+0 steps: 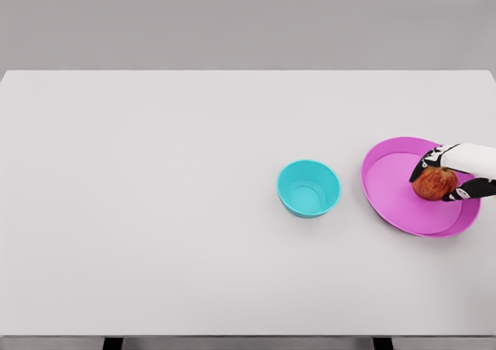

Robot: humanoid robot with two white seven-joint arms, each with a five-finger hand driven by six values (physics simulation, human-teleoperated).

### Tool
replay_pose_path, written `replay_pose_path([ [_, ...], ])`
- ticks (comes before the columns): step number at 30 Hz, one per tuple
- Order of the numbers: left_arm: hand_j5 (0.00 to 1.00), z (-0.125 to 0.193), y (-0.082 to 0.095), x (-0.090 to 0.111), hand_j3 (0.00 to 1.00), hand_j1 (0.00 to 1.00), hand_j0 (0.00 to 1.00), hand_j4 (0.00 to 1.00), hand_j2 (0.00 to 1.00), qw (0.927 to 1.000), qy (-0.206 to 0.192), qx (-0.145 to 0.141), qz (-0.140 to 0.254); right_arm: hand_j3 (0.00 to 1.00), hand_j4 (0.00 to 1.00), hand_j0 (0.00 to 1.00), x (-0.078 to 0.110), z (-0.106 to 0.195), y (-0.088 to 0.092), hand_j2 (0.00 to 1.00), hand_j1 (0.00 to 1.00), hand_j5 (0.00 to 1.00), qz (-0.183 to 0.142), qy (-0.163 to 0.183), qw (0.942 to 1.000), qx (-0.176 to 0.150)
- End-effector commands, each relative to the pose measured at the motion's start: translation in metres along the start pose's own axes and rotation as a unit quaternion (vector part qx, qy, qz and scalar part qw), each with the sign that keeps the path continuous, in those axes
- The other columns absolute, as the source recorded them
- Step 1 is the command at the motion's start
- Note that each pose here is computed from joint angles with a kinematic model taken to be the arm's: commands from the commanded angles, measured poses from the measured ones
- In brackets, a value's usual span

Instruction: Put the apple from the pink plate into the blue bowl with your right arm

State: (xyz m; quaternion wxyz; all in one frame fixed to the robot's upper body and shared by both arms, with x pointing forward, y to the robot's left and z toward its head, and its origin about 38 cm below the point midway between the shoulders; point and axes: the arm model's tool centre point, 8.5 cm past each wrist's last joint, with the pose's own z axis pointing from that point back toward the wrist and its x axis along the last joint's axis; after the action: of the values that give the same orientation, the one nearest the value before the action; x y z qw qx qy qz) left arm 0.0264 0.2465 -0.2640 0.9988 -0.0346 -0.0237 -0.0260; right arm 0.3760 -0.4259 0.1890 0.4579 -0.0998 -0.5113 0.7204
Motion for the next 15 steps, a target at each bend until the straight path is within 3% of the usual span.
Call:
replay_pose_path([
  [1, 1.00, 0.000, 0.000, 0.000, 1.00, 1.00, 1.00, 1.00, 1.00, 1.0000, 0.000, 0.000, 0.000, 0.58, 0.58, 0.58, 0.000, 0.000, -0.001, 0.58, 0.58, 0.58, -0.002, -0.001, 1.0000, -0.002],
  [15, 1.00, 0.000, 0.000, 0.000, 1.00, 1.00, 1.00, 1.00, 1.00, 1.0000, 0.000, 0.000, 0.000, 0.57, 0.57, 0.57, 0.022, -0.008, -0.014, 0.57, 0.57, 0.57, 0.022, -0.032, 0.9992, -0.011],
])
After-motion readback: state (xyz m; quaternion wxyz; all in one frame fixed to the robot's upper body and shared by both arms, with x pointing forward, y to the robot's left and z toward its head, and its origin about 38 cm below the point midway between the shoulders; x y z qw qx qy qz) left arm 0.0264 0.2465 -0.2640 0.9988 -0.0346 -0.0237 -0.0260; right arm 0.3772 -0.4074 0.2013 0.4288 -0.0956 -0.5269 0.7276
